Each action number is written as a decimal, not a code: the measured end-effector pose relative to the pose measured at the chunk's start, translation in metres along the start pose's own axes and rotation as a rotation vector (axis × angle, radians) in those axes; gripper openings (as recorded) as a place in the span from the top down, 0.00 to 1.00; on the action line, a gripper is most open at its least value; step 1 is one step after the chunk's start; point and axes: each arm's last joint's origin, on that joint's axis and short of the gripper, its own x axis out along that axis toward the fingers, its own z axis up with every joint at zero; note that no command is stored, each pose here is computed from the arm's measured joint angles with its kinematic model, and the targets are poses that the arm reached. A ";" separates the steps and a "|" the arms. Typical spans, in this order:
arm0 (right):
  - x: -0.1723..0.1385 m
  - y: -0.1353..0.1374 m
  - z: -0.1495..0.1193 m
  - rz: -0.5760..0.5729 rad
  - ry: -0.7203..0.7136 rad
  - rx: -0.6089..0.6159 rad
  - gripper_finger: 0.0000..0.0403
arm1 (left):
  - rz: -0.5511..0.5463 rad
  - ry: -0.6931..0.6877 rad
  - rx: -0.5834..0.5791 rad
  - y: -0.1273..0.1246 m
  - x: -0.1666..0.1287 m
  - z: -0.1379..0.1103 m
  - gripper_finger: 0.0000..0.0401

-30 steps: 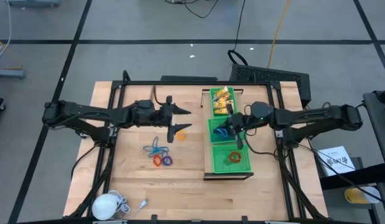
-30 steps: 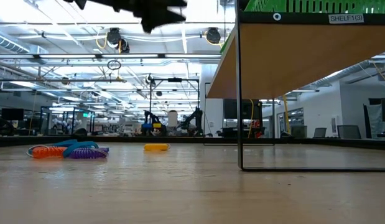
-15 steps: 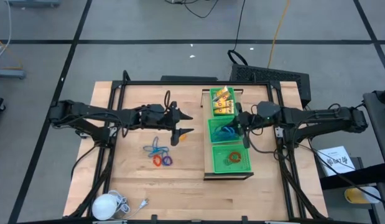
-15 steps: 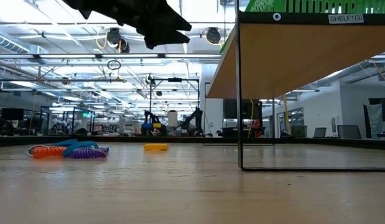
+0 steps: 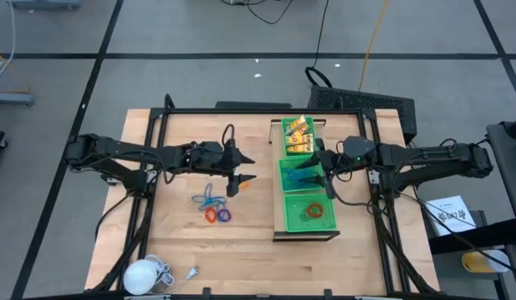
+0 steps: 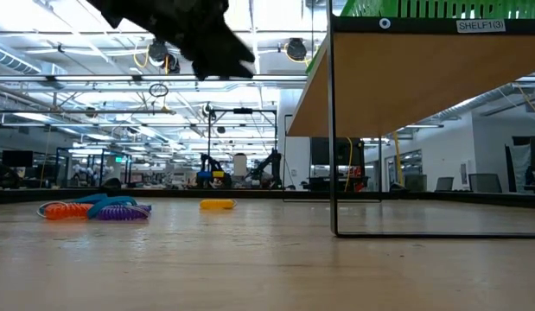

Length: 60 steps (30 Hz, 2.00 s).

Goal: Pick & Place Office Desk Supplies
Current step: Put the blue rubber band into the middle green bin

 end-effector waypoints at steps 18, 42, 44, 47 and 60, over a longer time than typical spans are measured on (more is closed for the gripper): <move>-0.015 0.003 0.005 -0.001 -0.036 -0.015 0.51 | 0.335 0.782 -0.494 -0.012 -0.032 -0.082 0.38; -0.015 0.003 0.004 -0.001 -0.030 -0.033 0.52 | 0.440 0.970 -0.460 -0.019 -0.051 -0.159 0.43; -0.015 0.003 0.004 -0.001 -0.030 -0.033 0.52 | 0.430 0.951 -0.460 -0.019 -0.050 -0.161 0.48; -0.015 0.003 0.004 -0.001 -0.030 -0.035 0.52 | 0.385 0.911 -0.444 -0.019 -0.046 -0.164 0.57; -0.015 0.003 0.004 -0.001 -0.027 -0.034 0.53 | 0.245 0.863 -0.340 -0.023 -0.039 -0.162 0.98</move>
